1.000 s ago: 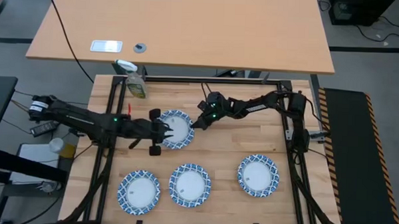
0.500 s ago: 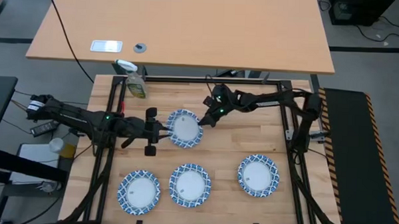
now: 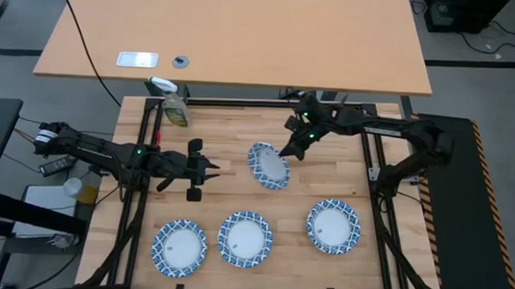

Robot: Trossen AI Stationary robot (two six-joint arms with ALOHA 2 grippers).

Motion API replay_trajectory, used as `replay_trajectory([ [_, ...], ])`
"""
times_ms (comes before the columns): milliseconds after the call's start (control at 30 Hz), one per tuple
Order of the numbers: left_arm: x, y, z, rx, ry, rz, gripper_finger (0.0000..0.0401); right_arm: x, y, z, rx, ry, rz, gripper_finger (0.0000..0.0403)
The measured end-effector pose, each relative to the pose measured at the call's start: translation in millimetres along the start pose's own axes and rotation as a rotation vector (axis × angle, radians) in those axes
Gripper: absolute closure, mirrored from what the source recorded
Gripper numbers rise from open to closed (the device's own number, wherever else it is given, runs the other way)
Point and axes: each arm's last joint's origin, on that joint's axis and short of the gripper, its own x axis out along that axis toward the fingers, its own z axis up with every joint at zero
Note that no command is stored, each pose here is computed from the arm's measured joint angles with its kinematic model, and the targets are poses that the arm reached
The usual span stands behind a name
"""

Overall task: Nest bowls inside each other
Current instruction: Stack the white bowl on top of the stacked white bowl

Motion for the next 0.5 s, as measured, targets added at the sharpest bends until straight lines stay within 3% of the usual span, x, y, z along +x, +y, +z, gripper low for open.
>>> replay_trajectory([
  [500,0.0,0.0,0.3,-0.011,-0.003,0.0,0.0297,-39.4,20.9,-27.6,0.046,0.104,-0.088,0.0355],
])
